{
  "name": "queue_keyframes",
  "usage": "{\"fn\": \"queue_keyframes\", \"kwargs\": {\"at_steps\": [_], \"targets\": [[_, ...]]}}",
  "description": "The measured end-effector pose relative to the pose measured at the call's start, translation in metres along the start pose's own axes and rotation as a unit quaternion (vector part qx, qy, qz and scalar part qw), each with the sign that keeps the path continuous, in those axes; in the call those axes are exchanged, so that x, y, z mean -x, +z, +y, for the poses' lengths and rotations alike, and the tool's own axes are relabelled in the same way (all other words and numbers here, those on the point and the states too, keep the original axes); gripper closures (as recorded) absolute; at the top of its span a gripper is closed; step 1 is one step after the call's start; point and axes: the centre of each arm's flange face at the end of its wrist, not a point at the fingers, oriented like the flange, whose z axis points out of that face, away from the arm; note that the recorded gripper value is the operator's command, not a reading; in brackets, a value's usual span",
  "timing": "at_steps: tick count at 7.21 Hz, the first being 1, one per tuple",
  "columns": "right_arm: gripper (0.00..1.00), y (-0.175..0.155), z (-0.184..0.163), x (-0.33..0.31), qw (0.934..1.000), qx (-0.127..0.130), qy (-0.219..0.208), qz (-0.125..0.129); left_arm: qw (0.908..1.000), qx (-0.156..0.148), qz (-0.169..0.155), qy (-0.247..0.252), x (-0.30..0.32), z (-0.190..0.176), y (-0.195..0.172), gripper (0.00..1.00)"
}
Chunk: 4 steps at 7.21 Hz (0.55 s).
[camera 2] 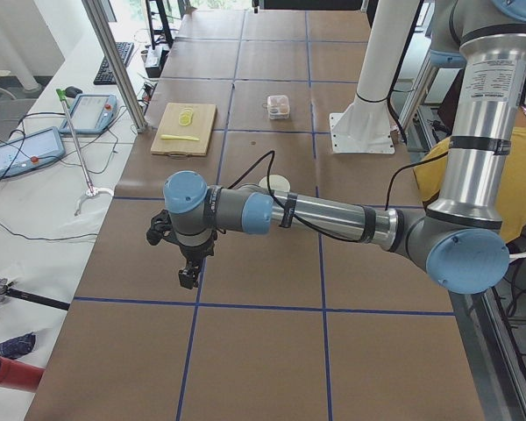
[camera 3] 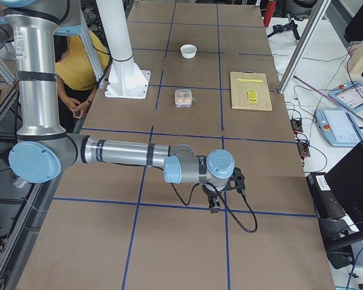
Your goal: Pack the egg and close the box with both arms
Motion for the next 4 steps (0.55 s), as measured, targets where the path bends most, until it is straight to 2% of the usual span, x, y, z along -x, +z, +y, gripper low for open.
{"fn": "queue_keyframes", "kwargs": {"at_steps": [4], "targets": [[0.00,-0.0044,-0.0001,0.0052,1.0000,-0.004,-0.005,-0.001,1.0000,-0.002,0.000,0.002,-0.0019,-0.0022,-0.0017,0.00]]}}
